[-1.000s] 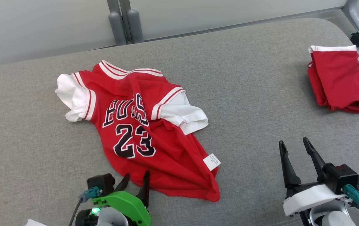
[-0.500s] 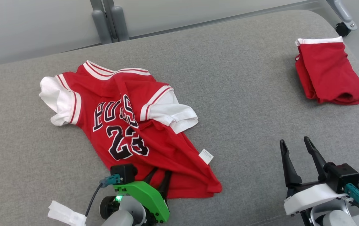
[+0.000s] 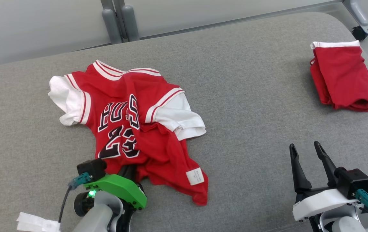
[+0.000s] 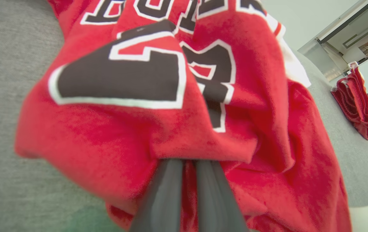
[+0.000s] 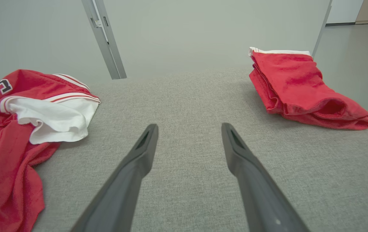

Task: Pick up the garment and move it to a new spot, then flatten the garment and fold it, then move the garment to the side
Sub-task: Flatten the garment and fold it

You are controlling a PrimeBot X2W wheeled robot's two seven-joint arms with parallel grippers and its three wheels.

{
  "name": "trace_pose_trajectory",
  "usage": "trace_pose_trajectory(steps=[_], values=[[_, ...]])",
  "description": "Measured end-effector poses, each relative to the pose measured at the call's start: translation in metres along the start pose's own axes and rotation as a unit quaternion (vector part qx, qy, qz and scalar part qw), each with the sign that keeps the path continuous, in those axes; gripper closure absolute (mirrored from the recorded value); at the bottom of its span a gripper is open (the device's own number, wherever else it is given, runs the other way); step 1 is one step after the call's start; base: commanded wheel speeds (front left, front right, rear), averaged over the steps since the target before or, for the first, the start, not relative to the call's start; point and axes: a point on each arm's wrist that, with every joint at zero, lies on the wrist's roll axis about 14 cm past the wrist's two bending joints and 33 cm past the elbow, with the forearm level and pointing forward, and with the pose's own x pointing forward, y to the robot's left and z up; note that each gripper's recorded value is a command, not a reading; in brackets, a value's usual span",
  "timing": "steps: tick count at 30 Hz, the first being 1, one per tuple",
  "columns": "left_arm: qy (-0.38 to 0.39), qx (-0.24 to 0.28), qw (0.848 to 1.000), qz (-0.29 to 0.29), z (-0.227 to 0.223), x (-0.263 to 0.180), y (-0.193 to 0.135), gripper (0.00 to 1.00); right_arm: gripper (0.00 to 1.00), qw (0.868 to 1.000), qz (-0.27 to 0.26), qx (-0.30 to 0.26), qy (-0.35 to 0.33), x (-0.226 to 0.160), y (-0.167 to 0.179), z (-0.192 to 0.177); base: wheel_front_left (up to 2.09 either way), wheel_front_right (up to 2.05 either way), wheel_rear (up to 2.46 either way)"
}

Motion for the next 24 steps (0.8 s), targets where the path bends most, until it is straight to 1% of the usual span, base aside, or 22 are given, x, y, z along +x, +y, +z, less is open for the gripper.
trace_pose_trajectory(steps=[7, 16, 20, 22, 24], values=[[-0.041, 0.041, 0.998, 0.04, 0.042, -0.013, 0.043, 1.0, 0.0, 1.0, 0.021, 0.004, -0.002, 0.006, 0.014, 0.0, 0.0, 0.0, 0.0], [-0.084, 0.087, 0.987, 0.102, 0.111, -0.034, 0.093, 1.0, 0.0, 0.999, 0.041, 0.005, -0.004, 0.009, 0.026, 0.001, 0.0, 0.0, 0.0], [-0.075, 0.1, 0.982, 0.14, 0.127, -0.044, 0.113, 1.0, 0.0, 0.999, 0.043, 0.005, -0.005, 0.009, 0.027, 0.002, 0.0, 0.0, 0.0], [-0.067, 0.113, 0.977, 0.169, 0.135, -0.051, 0.127, 1.0, 0.0, 0.999, 0.043, 0.005, -0.004, 0.008, 0.028, 0.001, 0.0, 0.0, 0.0], [-0.064, 0.124, 0.972, 0.187, 0.146, -0.057, 0.134, 1.0, 0.0, 0.999, 0.043, 0.006, -0.002, 0.006, 0.027, 0.0, 0.0, 0.0, 0.0]])
